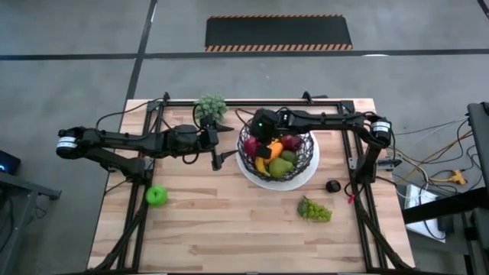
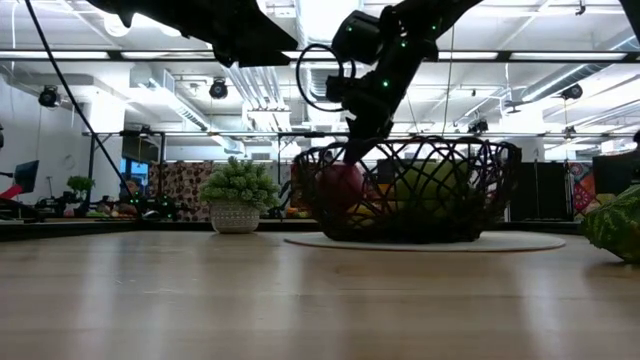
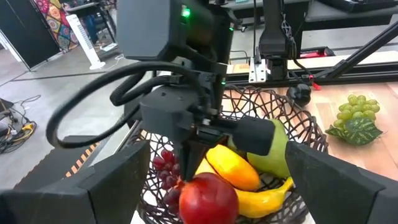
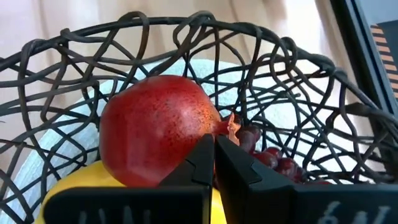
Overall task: Build produce basket
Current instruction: Put the red pomegranate into the black wire basket
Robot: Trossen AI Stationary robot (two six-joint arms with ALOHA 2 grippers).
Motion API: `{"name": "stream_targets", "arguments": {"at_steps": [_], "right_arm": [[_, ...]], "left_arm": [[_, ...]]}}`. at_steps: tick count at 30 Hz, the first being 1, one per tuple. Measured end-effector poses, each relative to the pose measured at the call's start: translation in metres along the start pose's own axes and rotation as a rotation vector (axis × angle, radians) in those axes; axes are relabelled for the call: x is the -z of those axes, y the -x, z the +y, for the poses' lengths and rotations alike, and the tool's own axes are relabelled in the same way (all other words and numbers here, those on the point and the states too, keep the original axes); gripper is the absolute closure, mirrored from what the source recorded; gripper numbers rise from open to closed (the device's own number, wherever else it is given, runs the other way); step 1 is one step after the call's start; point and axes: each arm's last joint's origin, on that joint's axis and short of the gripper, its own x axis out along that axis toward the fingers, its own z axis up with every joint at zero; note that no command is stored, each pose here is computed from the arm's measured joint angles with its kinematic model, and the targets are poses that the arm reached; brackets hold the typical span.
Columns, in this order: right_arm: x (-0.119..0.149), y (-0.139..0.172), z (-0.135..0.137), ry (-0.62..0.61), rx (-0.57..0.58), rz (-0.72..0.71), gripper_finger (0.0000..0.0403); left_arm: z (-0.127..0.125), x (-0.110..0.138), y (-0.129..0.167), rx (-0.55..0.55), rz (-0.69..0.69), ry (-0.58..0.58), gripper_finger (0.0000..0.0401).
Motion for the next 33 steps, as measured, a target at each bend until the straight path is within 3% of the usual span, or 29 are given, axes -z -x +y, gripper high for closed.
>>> {"name": "stream_targets", "arguments": {"at_steps": [14,21,27,33], "right_arm": [[-0.003,0.002,0.024,0.049,-0.035,-0.015,0.0394],[-0.004,0.004,0.034,0.076,-0.049,-0.015,0.0394],[-0.005,0.008,0.038,0.087,-0.078,-0.025,0.0394],[-0.005,0.011,0.045,0.096,-0.090,-0.033,0.0394]], "left_arm": [[-0.001,0.002,-0.002,0.001,0.007,0.004,0.0047],[-0.006,0.032,-0.001,0.022,0.118,0.019,0.0047],[-0.017,0.048,0.014,0.292,0.209,0.101,0.0047],[-0.031,0.084,0.008,0.326,0.286,0.146,0.0047]]}}
